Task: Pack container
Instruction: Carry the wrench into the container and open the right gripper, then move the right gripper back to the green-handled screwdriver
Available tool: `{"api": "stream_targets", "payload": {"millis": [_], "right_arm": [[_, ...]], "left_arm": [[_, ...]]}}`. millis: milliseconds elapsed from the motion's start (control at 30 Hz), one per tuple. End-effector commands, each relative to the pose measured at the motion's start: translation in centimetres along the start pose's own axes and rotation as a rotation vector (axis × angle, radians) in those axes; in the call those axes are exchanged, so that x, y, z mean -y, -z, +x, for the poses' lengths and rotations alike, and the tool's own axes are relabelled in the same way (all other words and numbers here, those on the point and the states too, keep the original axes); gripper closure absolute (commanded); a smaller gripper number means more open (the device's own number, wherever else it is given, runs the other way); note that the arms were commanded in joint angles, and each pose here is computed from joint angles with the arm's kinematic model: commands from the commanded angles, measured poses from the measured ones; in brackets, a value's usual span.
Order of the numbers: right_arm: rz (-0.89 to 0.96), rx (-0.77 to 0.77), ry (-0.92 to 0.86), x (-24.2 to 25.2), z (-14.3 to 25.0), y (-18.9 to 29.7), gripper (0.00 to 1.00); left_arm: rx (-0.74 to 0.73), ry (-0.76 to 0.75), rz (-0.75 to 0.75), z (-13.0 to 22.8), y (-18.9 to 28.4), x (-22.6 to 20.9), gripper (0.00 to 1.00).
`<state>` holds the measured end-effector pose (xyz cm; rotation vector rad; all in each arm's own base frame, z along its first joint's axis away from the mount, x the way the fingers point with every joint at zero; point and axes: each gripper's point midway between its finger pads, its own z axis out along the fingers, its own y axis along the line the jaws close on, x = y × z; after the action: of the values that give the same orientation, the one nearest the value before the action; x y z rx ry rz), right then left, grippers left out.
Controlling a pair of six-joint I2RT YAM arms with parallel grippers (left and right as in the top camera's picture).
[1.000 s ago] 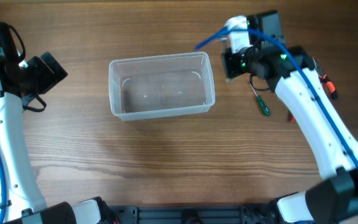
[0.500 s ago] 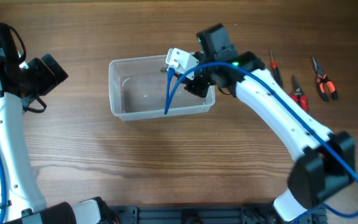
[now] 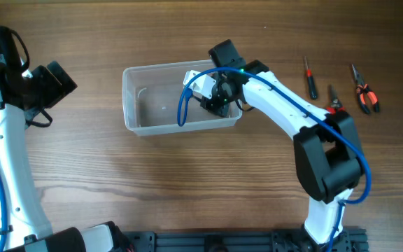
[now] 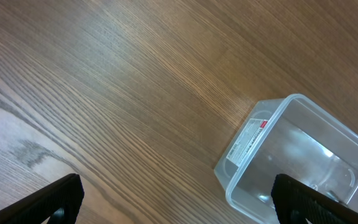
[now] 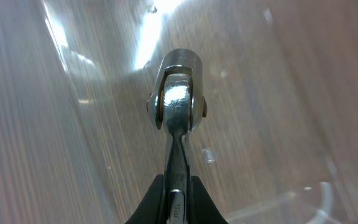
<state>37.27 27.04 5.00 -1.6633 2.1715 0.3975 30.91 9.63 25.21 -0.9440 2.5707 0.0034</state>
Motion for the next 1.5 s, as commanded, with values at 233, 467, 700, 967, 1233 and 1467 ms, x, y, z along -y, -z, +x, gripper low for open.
{"api": "stream_targets", "payload": {"millis": [233, 467, 700, 967, 1233, 1467], "right_arm": [[0.034, -0.001, -0.043, 0.9, -0.4, -0.2, 0.45], [0.153, 0.028, -0.204, 3.4, -1.8, 1.4, 0.38], [0.304, 0.031, -0.435, 6.3, -2.1, 3.3, 0.96], [0.373, -0.034, -0.666, 6.6, 0.3, 3.6, 0.96], [0.506, -0.096, -0.828, 7.7, 2.9, 4.6, 0.96], [0.609, -0.148, -0.921, 8.3, 5.1, 5.7, 0.96]], "left_arm": [[0.007, 0.004, 0.025, 0.0, 0.6, 0.4, 0.00], [0.007, 0.004, 0.025, 0.0, 0.6, 0.4, 0.00], [0.007, 0.004, 0.025, 0.0, 0.6, 0.4, 0.00], [0.007, 0.004, 0.025, 0.0, 0.6, 0.4, 0.00], [0.007, 0.004, 0.025, 0.0, 0.6, 0.4, 0.00], [0.007, 0.004, 0.025, 0.0, 0.6, 0.4, 0.00]]}}
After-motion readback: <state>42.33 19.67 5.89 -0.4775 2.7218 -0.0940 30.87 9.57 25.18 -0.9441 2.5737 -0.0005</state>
